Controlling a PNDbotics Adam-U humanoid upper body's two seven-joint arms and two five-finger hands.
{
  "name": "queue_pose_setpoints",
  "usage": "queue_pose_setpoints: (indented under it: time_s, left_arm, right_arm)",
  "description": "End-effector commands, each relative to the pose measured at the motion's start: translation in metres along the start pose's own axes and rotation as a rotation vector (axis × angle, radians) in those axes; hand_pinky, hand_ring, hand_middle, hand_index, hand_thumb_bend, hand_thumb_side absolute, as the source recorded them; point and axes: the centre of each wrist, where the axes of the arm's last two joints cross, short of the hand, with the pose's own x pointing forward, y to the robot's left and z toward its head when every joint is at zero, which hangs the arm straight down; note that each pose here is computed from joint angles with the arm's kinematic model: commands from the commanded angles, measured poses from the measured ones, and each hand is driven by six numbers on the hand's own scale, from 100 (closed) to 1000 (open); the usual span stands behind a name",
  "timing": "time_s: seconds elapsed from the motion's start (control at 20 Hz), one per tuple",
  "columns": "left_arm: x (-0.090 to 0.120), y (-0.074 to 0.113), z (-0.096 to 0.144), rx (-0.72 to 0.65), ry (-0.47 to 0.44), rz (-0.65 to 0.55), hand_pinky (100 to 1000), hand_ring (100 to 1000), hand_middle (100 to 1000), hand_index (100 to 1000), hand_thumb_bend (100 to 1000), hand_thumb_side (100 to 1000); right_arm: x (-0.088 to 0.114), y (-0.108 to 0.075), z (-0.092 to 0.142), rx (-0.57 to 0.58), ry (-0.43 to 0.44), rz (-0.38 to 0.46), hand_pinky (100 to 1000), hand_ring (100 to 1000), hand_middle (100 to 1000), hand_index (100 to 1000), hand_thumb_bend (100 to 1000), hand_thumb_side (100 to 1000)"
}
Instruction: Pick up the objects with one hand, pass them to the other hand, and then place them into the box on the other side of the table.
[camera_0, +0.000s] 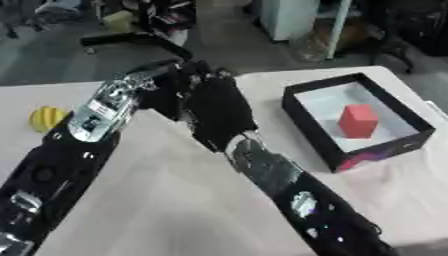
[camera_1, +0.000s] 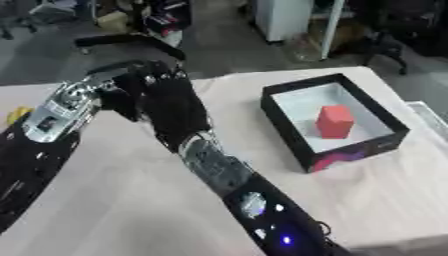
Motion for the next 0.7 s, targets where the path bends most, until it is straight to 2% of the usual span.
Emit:
queue_pose_setpoints:
  time_s: [0.05, 0.3, 0.5, 0.55, 0.7]
  left_arm:
    - [0.007, 0.019, 0.023, 0.004, -0.013, -0.027, 550, 364, 359, 496, 577, 100]
    - [0.006, 0.027, 0.033, -0.004, -0.026, -0.022, 581, 410, 409, 540, 684, 103]
    - [0.008, 0.031, 0.039, 0.002, -0.034, -0.033, 600, 442, 449, 577, 818, 221]
    - [0.008, 0.032, 0.04, 0.005, -0.035, -0.037, 609, 459, 468, 600, 898, 273]
    - [0.012, 0.036, 0.046, 0.013, -0.041, -0.067, 642, 514, 535, 677, 992, 342]
  right_arm:
    - [-0.024, 0.011, 0.001, 0.01, 0.053, 0.04, 100, 182, 152, 418, 100, 408]
    - [-0.032, 0.02, 0.005, 0.027, 0.075, 0.054, 100, 172, 144, 380, 100, 413]
    - [-0.04, 0.025, 0.007, 0.036, 0.094, 0.069, 100, 166, 139, 376, 100, 418]
    - [-0.041, 0.026, 0.007, 0.038, 0.099, 0.072, 100, 166, 137, 374, 100, 420]
    - [-0.048, 0.029, 0.009, 0.046, 0.12, 0.086, 100, 164, 135, 369, 100, 423]
